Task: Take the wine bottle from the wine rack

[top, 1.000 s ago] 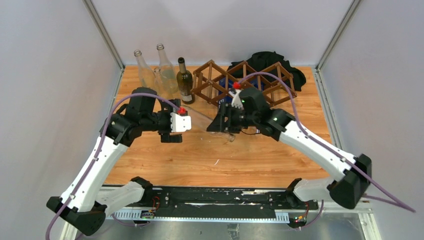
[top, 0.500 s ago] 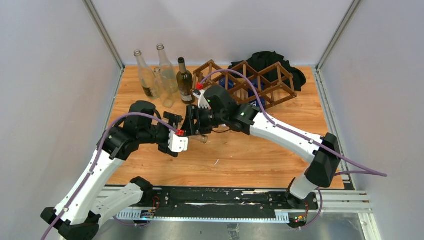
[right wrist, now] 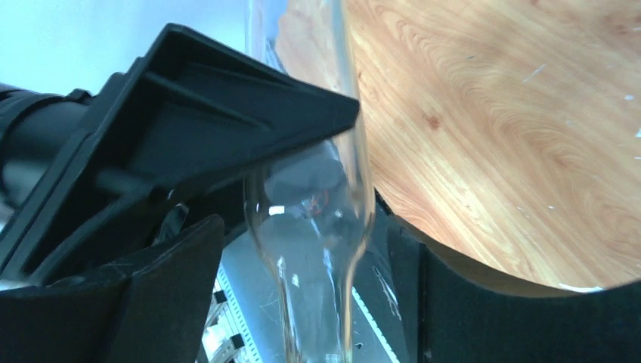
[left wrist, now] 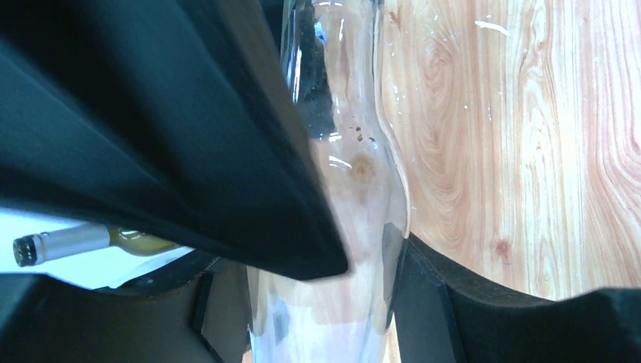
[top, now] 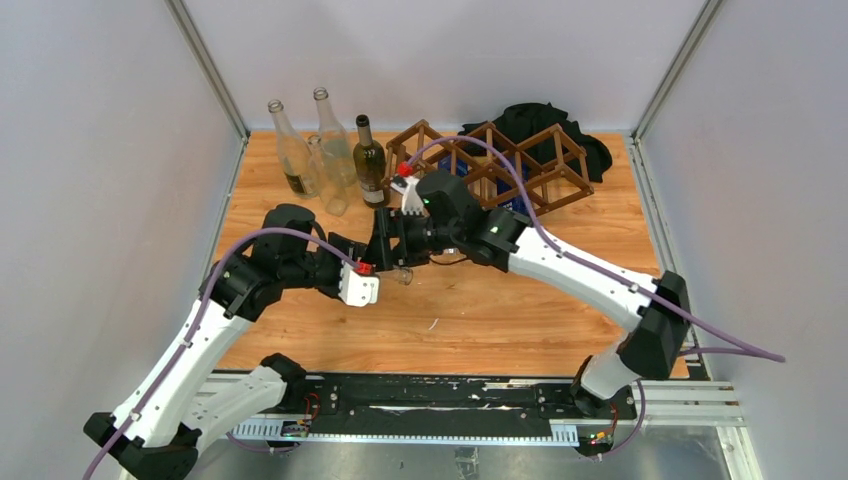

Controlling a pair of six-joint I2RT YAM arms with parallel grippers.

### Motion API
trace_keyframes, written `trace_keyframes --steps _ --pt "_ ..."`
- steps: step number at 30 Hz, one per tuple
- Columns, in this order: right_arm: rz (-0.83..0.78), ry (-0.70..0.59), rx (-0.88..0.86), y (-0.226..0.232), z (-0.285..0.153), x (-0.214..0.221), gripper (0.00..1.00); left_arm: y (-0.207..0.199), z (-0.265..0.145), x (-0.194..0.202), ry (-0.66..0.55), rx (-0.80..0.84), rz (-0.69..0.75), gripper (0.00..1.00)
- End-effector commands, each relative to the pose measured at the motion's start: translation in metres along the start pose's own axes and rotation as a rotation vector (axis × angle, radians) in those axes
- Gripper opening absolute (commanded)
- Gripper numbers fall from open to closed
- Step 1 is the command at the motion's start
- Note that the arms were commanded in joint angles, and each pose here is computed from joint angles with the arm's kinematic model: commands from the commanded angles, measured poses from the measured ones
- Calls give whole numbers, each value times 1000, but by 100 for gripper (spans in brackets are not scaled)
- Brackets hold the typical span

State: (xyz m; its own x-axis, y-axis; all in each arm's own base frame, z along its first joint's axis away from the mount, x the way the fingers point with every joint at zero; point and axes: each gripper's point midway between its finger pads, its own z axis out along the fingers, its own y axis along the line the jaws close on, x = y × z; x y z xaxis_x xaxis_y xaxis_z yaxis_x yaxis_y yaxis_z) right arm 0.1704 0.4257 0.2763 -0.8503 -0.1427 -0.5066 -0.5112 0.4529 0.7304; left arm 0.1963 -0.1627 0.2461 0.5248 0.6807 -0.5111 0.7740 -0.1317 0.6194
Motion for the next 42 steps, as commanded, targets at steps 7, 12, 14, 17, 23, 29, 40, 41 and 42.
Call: trace_keyframes --steps 7,12,14,17,23,29,40,41,42 --pt "-55 -255 59 -27 -85 -31 93 30 1 -17 -83 -159 -219 0" --pt "-85 -339 99 -42 -117 -30 94 49 0 -30 -149 -218 -432 0" --pt "-98 -365 113 -47 -127 -27 95 59 -3 -39 -191 -245 -521 0" --pt "-135 -396 114 -50 -135 -22 96 76 -7 -54 -272 -263 -657 0" --pt "-205 -422 31 -45 -124 -18 98 109 -20 -88 -468 -220 -901 0" --pt "-346 -494 -71 -10 -109 -25 98 119 -34 -128 -641 -88 -1016 0" --pt "-457 -554 -170 23 -74 -31 99 122 -64 -172 -835 59 -1078 0" --pt "-458 -564 -184 26 -73 -32 99 121 -67 -176 -850 79 -1092 0" --pt "-456 -571 -197 28 -72 -34 99 121 -69 -178 -863 89 -1096 0"
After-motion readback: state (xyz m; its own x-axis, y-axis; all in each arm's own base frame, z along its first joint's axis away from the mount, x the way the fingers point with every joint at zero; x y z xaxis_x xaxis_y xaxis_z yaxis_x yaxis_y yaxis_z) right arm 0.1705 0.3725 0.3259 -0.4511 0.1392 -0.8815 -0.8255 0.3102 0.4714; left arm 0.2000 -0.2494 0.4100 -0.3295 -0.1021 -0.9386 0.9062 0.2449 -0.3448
